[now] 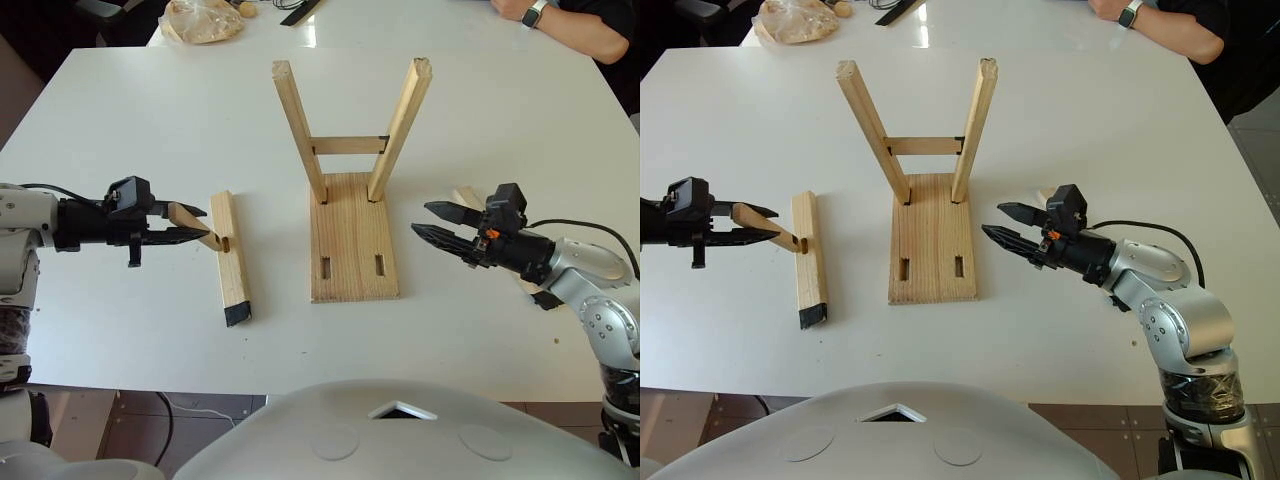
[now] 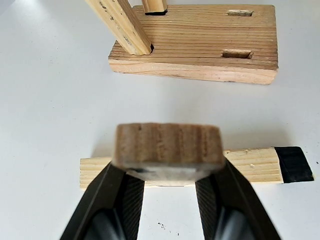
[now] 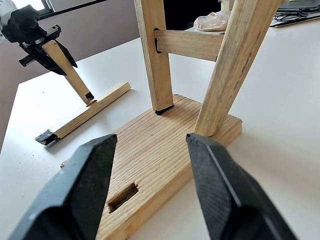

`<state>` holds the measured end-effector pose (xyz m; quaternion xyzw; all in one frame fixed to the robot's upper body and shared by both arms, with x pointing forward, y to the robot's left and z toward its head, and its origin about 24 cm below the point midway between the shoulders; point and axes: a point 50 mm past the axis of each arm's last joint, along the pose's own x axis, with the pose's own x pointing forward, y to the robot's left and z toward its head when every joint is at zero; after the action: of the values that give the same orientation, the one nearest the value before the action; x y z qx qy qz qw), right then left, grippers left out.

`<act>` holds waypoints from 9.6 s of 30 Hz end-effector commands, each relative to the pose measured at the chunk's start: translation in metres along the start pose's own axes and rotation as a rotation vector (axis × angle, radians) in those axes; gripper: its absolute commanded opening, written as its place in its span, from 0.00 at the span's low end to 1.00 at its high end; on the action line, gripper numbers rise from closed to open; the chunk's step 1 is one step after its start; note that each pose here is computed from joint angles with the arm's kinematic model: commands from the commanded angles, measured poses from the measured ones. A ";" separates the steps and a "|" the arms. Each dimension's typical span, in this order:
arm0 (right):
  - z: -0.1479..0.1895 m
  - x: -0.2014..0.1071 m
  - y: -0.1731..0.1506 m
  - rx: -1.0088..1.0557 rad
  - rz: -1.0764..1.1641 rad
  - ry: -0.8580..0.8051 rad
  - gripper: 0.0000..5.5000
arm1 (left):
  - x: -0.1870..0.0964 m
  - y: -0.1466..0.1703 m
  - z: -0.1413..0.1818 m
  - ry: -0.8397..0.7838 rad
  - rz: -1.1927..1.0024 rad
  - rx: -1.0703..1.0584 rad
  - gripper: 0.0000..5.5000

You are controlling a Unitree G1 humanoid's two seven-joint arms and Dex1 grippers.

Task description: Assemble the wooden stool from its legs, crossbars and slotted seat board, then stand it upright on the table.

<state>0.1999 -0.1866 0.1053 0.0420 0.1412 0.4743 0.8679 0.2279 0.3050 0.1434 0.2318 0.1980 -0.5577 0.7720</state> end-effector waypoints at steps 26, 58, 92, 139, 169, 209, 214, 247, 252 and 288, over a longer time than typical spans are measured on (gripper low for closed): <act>-0.003 0.001 -0.007 -0.063 -0.008 0.061 0.47 | 0.022 -0.035 -0.035 0.069 -0.077 -0.141 0.24; 0.006 0.010 -0.029 -0.166 0.073 0.170 0.47 | 0.092 -0.099 -0.109 0.040 0.084 -0.481 0.36; 0.002 0.009 -0.026 -0.170 0.043 0.144 0.47 | 0.037 -0.043 0.058 -0.752 0.208 -0.471 0.61; -0.007 -0.006 -0.015 -0.146 -0.053 0.129 0.47 | 0.032 -0.071 -0.015 -0.007 0.274 -0.303 0.61; -0.028 -0.021 0.013 -0.087 -0.199 0.112 0.47 | 0.014 -0.101 -0.013 0.320 1.203 -0.927 0.87; 0.017 -0.009 -0.013 -0.184 -0.121 0.017 0.47 | 0.002 0.029 0.084 -0.558 1.389 -0.254 0.20; 0.074 0.004 -0.010 -0.186 -0.060 -0.218 0.47 | 0.010 0.020 0.154 -0.736 1.310 0.245 0.20; 0.173 0.055 0.025 -0.160 0.424 -0.425 0.60 | 0.103 -0.057 0.145 -0.810 0.893 0.747 0.20; 0.176 0.054 0.024 -0.155 0.430 -0.431 0.60 | 0.109 -0.060 0.136 -0.784 0.873 0.764 0.20; 0.187 0.016 0.010 -0.269 0.335 -0.381 0.37 | 0.095 -0.076 0.043 -0.422 0.871 0.608 0.71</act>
<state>0.2600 -0.1446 0.2734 0.0588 -0.0939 0.6142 0.7814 0.1870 0.1712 0.1290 0.3710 -0.2845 -0.2636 0.8437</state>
